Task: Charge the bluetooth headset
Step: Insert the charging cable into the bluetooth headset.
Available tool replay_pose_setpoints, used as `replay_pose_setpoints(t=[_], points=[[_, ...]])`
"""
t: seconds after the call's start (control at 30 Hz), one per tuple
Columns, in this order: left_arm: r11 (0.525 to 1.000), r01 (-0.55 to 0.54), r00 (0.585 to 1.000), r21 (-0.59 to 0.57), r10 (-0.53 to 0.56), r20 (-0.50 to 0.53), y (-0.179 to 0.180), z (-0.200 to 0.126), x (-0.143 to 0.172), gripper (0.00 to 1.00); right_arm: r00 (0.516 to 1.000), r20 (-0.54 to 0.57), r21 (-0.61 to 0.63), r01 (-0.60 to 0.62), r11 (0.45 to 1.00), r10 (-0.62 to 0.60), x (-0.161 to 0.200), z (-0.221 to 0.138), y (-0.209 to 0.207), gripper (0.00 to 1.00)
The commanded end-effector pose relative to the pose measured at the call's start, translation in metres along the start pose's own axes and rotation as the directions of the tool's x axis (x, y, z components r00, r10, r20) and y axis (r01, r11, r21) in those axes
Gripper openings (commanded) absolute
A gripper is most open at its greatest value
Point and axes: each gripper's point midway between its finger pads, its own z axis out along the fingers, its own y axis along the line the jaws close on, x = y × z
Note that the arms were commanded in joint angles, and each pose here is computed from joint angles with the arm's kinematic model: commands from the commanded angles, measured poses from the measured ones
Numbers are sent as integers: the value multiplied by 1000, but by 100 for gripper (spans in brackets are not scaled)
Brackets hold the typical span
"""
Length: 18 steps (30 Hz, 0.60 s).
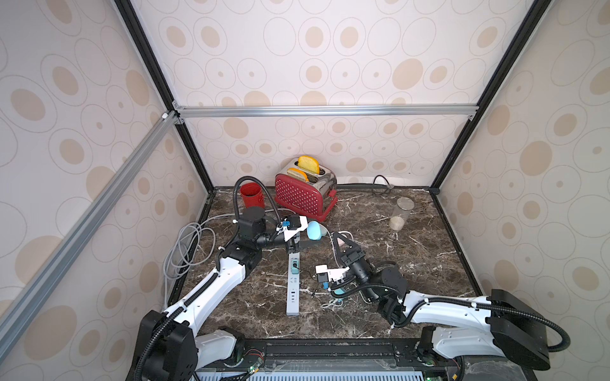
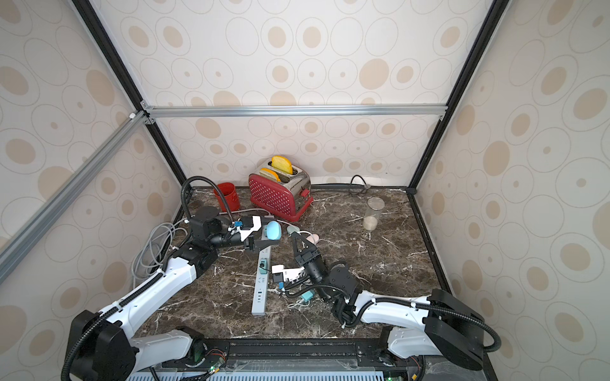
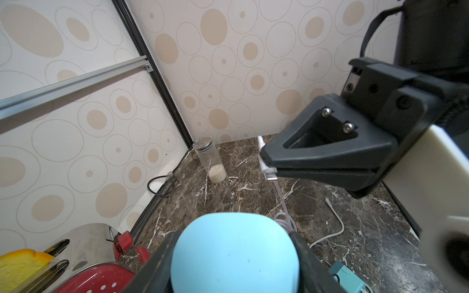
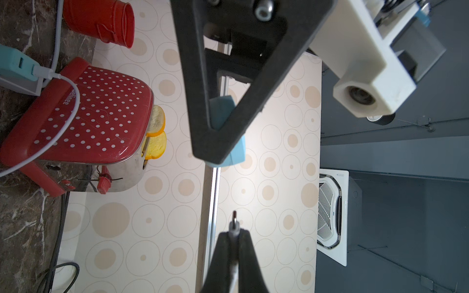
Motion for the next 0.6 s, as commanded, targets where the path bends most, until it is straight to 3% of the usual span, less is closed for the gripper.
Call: replay_pose_setpoints(t=[0.0,0.57], points=[[998,-50,997,39,48,62,-9,-7,-23,48,999,-32,58,-19,998,21,8,-1,-19,0],[999,-7,998,52,4,58,-8,-4,-19,47,999,-11,52,-36,998,37,-3,7,-23,0]])
